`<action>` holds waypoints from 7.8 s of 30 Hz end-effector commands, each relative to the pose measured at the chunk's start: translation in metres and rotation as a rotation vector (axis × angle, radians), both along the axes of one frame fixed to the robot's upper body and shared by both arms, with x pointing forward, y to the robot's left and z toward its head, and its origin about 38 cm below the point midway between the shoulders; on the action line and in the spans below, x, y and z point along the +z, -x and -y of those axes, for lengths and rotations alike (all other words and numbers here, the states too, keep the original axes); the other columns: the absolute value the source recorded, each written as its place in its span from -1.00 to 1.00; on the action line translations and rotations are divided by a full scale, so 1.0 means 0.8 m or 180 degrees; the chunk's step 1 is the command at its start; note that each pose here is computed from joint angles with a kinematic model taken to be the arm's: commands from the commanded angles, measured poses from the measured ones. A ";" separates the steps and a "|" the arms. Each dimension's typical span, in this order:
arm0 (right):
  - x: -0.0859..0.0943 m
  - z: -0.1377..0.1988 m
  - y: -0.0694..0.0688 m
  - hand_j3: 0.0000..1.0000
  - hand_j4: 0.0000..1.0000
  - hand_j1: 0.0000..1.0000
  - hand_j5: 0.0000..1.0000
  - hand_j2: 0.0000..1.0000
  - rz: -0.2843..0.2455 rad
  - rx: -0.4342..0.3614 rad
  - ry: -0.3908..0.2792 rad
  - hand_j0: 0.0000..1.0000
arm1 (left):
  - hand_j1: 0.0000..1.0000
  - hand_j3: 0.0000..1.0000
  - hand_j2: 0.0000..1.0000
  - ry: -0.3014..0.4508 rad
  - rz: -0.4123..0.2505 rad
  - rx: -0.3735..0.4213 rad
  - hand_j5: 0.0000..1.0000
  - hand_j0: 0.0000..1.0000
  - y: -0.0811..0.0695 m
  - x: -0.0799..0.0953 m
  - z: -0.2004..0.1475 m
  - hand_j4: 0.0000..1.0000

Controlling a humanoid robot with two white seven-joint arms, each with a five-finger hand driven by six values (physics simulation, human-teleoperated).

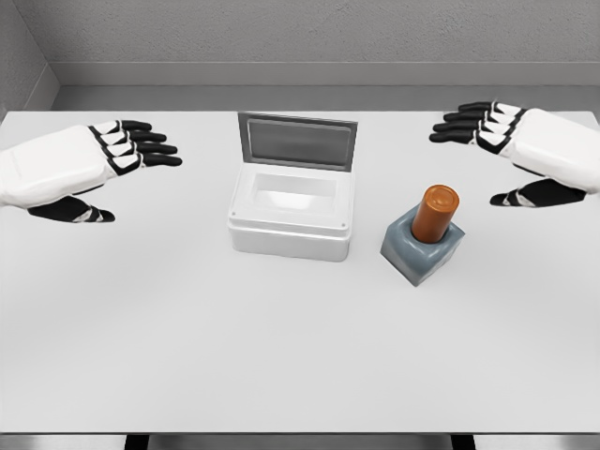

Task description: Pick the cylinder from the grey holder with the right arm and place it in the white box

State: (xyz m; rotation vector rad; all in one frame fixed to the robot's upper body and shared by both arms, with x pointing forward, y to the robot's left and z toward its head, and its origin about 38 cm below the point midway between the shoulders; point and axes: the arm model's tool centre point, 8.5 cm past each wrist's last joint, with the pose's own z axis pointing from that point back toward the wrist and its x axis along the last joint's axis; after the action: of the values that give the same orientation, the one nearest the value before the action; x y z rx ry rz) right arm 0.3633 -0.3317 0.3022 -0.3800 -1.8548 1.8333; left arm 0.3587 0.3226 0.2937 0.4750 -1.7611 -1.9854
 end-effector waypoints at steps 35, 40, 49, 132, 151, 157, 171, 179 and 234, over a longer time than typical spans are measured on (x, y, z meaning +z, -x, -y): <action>-0.033 -0.075 -0.042 0.99 0.99 0.99 0.99 0.99 0.0025 0.0478 0.1963 0.99 | 1.00 1.00 1.00 -0.0309 0.0124 0.0073 1.00 1.00 -0.002 0.032 -0.016 1.00; -0.049 -0.077 -0.052 0.98 0.98 0.98 0.98 0.98 -0.0021 0.0443 0.2028 0.98 | 1.00 1.00 1.00 -0.0319 0.0107 0.0074 1.00 1.00 -0.002 0.030 -0.017 1.00; -0.054 -0.078 -0.053 0.57 0.57 0.57 0.57 0.57 -0.0027 0.0441 0.2059 0.57 | 1.00 1.00 1.00 -0.0316 0.0134 0.0081 1.00 1.00 -0.002 0.034 -0.017 1.00; 0.015 -0.196 -0.090 -0.01 -0.01 -0.01 -0.01 -0.01 0.0643 0.0795 0.1812 -0.01 | 1.00 1.00 1.00 -0.0469 0.0310 0.0122 1.00 1.00 -0.003 0.087 -0.029 1.00; -0.004 -0.238 -0.123 0.49 0.49 0.49 0.49 0.49 0.0542 0.0800 0.1803 0.49 | 1.00 1.00 1.00 -0.0315 0.0415 0.0030 1.00 1.00 -0.008 0.098 -0.013 1.00; 0.001 -0.241 -0.124 0.95 0.95 0.95 0.95 0.95 0.0582 0.0793 0.1794 0.95 | 1.00 1.00 1.00 -0.0302 0.0402 0.0022 1.00 1.00 -0.008 0.095 -0.012 1.00; 0.076 -0.063 -0.023 0.96 0.96 0.96 0.96 0.96 0.0145 0.0540 0.0829 0.96 | 1.00 1.00 1.00 -0.0464 0.0514 -0.0507 1.00 1.00 -0.028 0.117 0.069 1.00; -0.006 -0.010 0.000 0.98 0.98 0.98 0.98 0.98 -0.0242 0.0113 -0.0176 0.98 | 1.00 1.00 1.00 -0.0755 0.0260 -0.0629 1.00 1.00 -0.070 0.112 0.151 1.00; -0.079 0.032 0.010 1.00 1.00 1.00 1.00 1.00 -0.0692 -0.0303 -0.0503 1.00 | 1.00 1.00 1.00 -0.2230 0.0253 -0.0060 1.00 1.00 -0.208 0.023 0.213 1.00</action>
State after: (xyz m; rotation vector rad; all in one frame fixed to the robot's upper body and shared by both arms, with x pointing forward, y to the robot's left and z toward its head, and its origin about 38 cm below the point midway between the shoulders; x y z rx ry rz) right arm 0.3550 -0.3572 0.2383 -0.2053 -1.7808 1.5941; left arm 0.5271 0.1539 0.3127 0.7535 -1.0621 -2.5770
